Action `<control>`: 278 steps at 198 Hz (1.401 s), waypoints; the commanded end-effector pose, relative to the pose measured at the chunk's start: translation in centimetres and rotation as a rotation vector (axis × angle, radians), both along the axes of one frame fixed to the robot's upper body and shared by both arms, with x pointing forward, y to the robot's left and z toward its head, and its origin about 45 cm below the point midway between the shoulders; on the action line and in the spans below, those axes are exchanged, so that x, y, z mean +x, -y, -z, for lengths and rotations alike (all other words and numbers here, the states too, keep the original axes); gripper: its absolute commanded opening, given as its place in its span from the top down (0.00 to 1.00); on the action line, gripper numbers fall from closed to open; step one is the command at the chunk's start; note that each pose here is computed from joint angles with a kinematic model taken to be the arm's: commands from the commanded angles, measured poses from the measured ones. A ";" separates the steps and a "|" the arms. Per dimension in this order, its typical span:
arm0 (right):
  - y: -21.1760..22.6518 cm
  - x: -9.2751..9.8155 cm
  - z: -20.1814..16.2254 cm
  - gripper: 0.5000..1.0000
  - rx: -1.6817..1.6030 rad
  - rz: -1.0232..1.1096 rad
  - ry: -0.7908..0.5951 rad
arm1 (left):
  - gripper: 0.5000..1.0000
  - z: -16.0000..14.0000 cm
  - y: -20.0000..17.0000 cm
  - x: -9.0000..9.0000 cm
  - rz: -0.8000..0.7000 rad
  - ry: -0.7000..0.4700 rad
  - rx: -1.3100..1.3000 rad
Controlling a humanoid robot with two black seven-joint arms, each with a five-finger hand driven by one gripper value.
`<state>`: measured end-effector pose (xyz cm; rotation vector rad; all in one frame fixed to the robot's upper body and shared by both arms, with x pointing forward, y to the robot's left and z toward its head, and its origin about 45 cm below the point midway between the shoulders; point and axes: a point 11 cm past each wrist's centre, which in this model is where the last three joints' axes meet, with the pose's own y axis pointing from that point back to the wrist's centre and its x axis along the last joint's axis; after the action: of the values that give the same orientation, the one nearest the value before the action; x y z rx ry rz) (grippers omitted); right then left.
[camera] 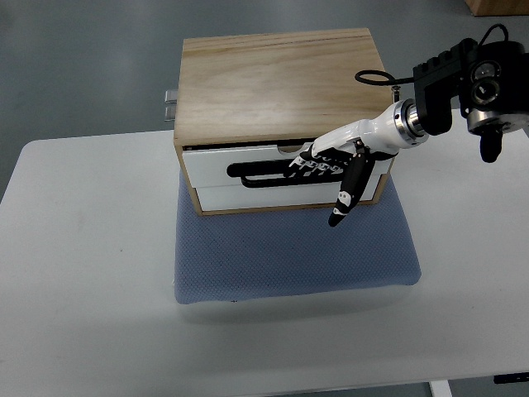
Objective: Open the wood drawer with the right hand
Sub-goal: 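Pull the upper drawer toward the robot with the right hand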
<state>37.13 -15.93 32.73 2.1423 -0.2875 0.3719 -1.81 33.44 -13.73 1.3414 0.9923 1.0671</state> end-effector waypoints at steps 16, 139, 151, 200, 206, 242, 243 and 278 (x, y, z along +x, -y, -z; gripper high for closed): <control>0.1 -0.8 -0.1 0.10 -0.003 -0.029 -0.022 | 0.00 0.0 0.0 0.0 0.000 0.000 0.000; -0.4 -3.8 -0.7 0.10 -0.012 -0.142 -0.075 | 0.00 0.0 0.0 0.0 0.000 0.000 0.000; 0.0 -4.2 -0.7 0.10 -0.015 -0.148 -0.085 | 0.00 0.0 0.0 0.0 0.000 0.000 0.000; 0.5 -4.4 -1.2 0.10 -0.016 -0.153 -0.087 | 0.00 0.0 0.0 0.0 0.000 0.000 0.000; 0.5 -4.4 -1.4 0.10 -0.014 -0.154 -0.080 | 0.00 0.0 0.0 0.0 0.000 0.000 0.000; 0.2 -4.1 -2.2 0.10 -0.007 -0.155 -0.056 | 0.00 0.0 0.0 0.0 0.000 0.000 0.000; 0.2 -4.2 -2.2 0.10 -0.005 -0.155 -0.056 | 0.00 0.0 0.0 0.0 0.000 0.000 0.000; 0.1 -4.1 -2.6 0.10 0.008 -0.156 -0.047 | 0.00 0.0 0.0 0.0 0.000 0.000 0.000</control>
<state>33.03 -16.11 35.10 2.1752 -0.0916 0.4054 -1.82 33.44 -13.73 1.3414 0.9923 1.0671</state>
